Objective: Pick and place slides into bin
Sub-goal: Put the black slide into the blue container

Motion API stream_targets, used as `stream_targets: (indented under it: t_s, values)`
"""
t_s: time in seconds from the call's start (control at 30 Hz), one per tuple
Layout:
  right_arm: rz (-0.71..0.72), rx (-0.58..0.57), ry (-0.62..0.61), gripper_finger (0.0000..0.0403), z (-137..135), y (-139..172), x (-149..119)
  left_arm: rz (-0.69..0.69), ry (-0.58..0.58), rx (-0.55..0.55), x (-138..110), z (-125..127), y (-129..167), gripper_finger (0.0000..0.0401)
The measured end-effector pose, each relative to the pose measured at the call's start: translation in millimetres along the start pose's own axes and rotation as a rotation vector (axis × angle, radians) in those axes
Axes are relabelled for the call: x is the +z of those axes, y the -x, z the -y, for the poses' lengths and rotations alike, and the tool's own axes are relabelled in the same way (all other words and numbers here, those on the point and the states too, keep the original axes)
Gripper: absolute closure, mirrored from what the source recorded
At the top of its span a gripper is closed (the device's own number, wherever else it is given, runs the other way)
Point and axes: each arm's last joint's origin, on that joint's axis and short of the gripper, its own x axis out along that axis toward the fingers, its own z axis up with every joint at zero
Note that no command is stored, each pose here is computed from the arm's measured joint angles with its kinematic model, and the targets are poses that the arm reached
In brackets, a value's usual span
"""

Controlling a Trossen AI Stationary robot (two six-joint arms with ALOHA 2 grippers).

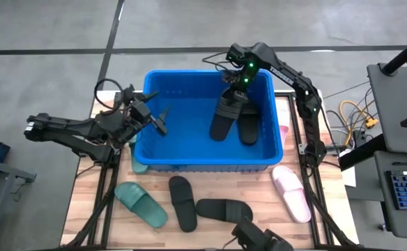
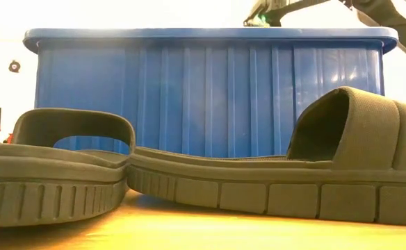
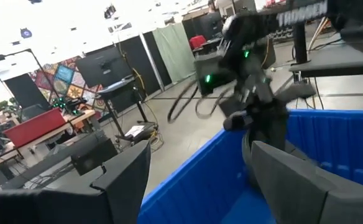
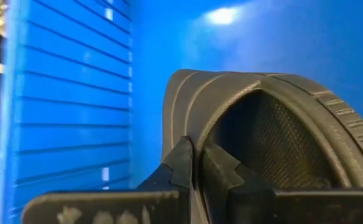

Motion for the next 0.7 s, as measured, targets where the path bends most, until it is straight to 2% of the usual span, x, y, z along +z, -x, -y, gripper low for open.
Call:
stream_targets:
  t_s: [0.23, 0.47, 0.7]
  values:
    - [-0.021, 0.06, -0.015, 0.0392, 20, -20, 0, 0.006, 0.015, 0.013, 1, 0, 0, 0.0138]
    - [-0.059, 0.073, -0.032, 0.0392, 34, -36, -1, 0.008, 0.028, 0.032, 4, -3, 1, 0.0138]
    - [-0.112, 0.01, -0.031, 0.039, 42, -39, -4, 0.01, 0.03, 0.033, 4, -3, 1, 0.0138]
